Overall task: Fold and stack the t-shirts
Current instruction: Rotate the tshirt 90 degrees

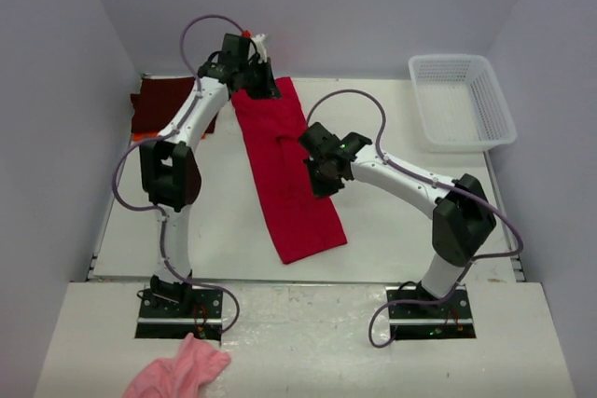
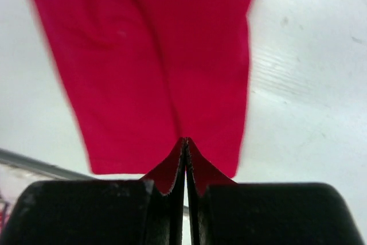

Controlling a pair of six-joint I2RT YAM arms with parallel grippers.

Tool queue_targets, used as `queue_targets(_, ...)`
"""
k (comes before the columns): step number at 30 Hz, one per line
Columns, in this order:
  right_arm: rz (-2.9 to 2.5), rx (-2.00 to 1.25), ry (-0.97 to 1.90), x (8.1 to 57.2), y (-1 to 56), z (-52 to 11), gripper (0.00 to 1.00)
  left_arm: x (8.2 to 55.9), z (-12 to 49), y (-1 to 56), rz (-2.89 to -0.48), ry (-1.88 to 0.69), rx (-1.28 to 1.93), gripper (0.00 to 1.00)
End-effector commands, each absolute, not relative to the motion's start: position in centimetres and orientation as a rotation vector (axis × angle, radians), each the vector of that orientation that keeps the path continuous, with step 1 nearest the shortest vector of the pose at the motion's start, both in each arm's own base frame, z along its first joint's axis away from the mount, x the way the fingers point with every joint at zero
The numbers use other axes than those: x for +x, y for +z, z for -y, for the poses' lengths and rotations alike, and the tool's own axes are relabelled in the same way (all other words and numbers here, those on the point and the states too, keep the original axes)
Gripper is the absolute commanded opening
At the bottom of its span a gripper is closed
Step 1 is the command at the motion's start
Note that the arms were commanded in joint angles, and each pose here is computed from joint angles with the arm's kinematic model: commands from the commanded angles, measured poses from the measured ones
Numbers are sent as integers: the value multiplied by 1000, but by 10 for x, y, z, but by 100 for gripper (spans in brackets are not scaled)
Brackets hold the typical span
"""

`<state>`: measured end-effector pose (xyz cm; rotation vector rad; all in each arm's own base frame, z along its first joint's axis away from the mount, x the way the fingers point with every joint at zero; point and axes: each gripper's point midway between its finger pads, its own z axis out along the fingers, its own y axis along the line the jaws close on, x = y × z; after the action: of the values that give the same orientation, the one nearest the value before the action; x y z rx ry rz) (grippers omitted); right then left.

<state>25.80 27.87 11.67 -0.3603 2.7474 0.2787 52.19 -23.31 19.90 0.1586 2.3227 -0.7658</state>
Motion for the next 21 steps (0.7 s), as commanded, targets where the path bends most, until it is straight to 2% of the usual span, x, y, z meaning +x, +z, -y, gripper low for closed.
queue_targets(1,-2769,-265,210,264,94,-253,0,503,223,145,-2478,-625,150,0)
queue_targets(9,-2859,-294,163,272,41,-247,0,519,223,84,-2542,-530,131,0)
queue_targets(21,-2927,-303,252,273,13,-269,0,530,222,35,-2590,-509,136,0)
